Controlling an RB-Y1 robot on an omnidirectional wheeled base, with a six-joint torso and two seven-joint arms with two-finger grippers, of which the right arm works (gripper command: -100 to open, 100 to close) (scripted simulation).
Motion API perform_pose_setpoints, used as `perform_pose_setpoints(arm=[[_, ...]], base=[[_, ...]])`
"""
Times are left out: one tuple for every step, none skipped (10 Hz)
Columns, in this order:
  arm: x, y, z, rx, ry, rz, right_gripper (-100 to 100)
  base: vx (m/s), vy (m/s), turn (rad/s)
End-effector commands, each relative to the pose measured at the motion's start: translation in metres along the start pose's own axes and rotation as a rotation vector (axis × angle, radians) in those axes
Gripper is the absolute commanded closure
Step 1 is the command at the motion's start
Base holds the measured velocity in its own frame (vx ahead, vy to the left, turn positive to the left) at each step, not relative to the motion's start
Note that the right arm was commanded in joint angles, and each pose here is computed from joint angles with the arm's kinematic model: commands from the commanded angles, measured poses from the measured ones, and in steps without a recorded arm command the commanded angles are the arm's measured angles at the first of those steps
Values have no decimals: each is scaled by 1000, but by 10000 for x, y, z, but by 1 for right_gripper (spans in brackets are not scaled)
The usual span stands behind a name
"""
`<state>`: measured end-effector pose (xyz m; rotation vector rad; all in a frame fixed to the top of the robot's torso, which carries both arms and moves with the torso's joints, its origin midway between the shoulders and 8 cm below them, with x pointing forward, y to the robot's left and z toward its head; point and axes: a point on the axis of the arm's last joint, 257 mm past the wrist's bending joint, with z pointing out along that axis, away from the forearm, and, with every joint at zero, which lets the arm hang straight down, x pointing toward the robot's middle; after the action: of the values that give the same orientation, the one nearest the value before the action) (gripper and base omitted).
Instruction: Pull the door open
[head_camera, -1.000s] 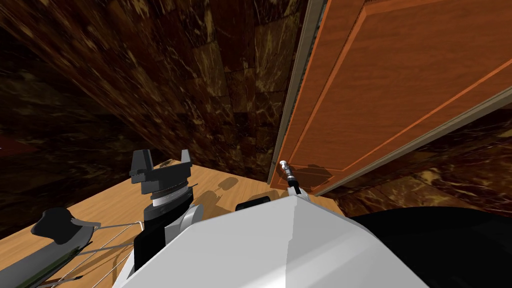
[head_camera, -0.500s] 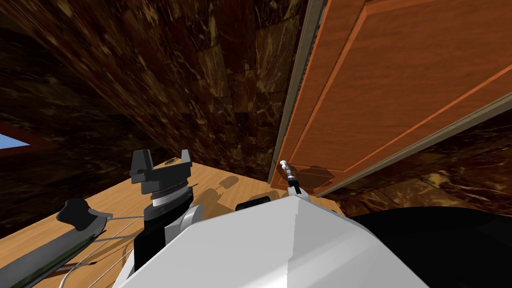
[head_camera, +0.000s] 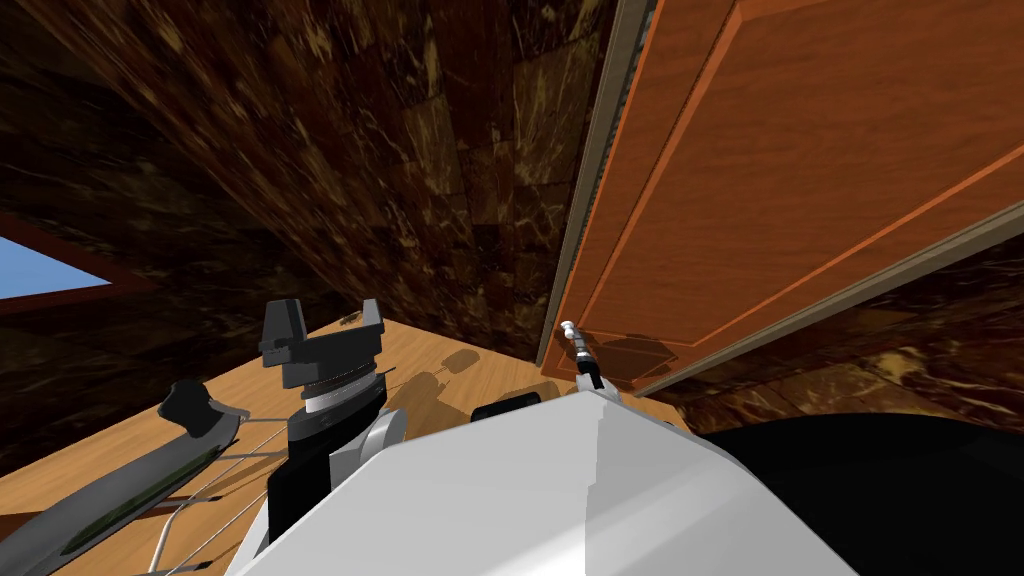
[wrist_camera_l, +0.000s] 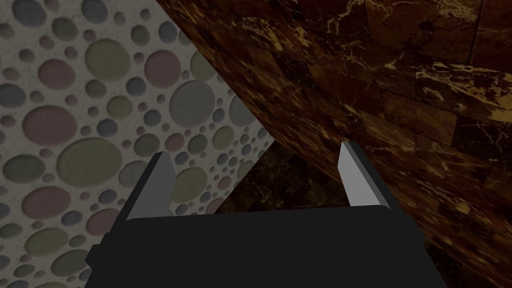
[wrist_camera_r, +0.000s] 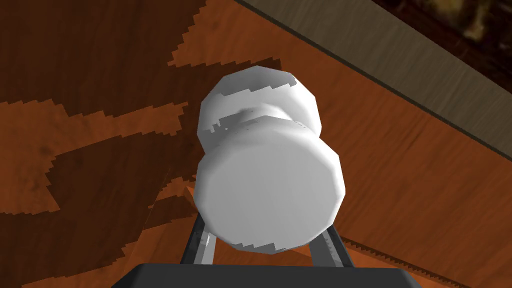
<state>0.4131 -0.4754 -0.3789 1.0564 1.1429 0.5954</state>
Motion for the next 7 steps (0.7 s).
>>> perform_pose_setpoints(arm=[[105, 12, 1, 3, 8, 69, 100], [83, 3, 2, 5, 1, 101, 100], [83, 3, 2, 5, 1, 116, 100], [62, -6, 3, 8, -7, 157, 100], [62, -6, 3, 8, -7, 163, 100], [40, -16, 3, 10, -14, 210, 100], [18, -26, 4, 12, -22, 243, 100]], base=[[-27, -8, 49], [-34, -15, 65], [-32, -15, 43], [-33, -9, 64], [-24, -9, 22], [-31, -7, 72], [-48, -20, 65]])
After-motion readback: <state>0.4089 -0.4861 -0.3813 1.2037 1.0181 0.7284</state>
